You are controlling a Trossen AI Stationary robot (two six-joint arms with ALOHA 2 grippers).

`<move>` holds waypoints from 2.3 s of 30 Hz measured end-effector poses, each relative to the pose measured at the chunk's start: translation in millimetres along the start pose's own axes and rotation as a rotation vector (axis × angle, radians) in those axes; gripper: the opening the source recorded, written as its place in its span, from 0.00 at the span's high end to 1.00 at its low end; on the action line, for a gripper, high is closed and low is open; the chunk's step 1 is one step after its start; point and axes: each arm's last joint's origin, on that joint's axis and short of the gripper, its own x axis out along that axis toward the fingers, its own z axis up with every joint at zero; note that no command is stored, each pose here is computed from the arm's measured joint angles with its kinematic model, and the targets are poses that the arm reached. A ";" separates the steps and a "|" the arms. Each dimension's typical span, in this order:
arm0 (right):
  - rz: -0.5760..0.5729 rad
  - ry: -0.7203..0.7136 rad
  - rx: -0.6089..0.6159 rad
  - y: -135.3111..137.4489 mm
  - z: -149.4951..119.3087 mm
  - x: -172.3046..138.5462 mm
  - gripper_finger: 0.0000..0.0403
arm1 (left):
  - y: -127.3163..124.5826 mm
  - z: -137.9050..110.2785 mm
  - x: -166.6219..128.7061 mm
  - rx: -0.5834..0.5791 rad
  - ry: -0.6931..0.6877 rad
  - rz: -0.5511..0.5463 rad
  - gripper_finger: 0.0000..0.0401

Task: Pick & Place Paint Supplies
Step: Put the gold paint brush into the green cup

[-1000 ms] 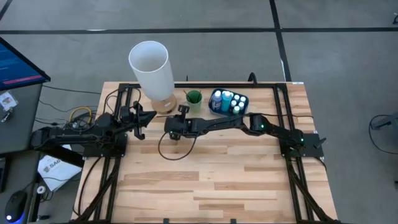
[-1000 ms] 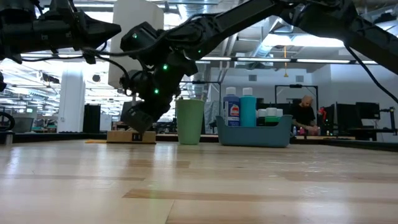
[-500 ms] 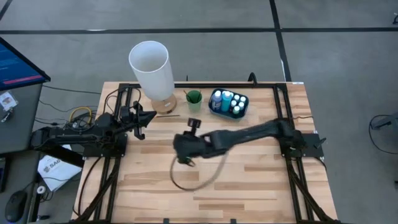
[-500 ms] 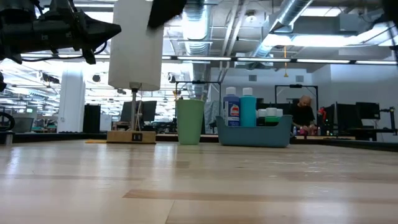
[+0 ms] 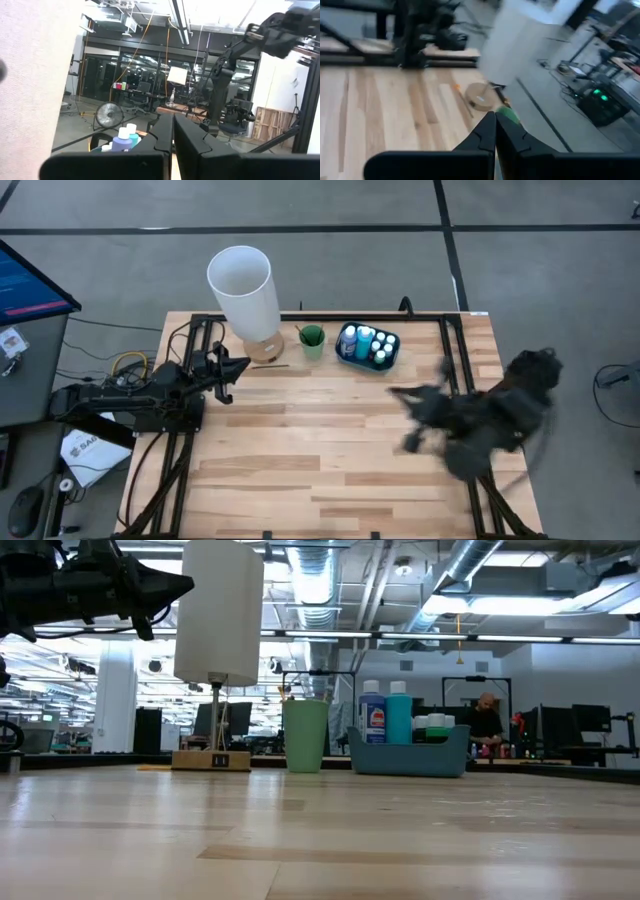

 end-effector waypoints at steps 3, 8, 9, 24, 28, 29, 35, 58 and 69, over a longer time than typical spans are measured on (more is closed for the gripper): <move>-0.035 -0.078 0.113 -17.7 -19.7 -35.6 1.00 | 0.0 0.1 0.0 -0.003 -0.001 0.000 0.99; 0.001 -0.204 0.095 -15.0 -61.2 -58.6 1.00 | -0.1 0.7 0.0 -0.005 -0.007 0.000 0.99; -0.004 -0.226 0.119 -15.6 -70.0 -58.9 1.00 | 0.0 0.7 0.0 -0.005 -0.007 0.001 0.99; 0.023 -0.319 0.346 -21.0 -196.5 -27.8 1.00 | -0.4 3.2 -0.1 -0.009 -0.034 -0.001 0.99; 0.034 -0.352 0.401 -19.9 -218.3 -20.3 1.00 | -0.4 3.5 -0.1 -0.014 -0.036 -0.002 0.99; 0.036 -0.360 0.409 -18.6 -223.3 -18.4 1.00 | -0.4 3.4 -0.1 -0.023 -0.036 -0.002 0.99; 0.059 -0.387 0.454 -10.7 -248.2 -10.2 1.00 | -0.8 5.1 -0.1 -0.068 -0.053 -0.010 0.99; 0.592 -0.394 0.538 -99.2 -286.8 -26.9 1.00 | -8.2 17.4 2.2 -0.312 -0.082 -0.208 0.99; 0.625 -0.360 0.652 -59.8 -266.1 -62.7 1.00 | -10.0 21.4 4.4 -0.344 -0.079 -0.243 0.99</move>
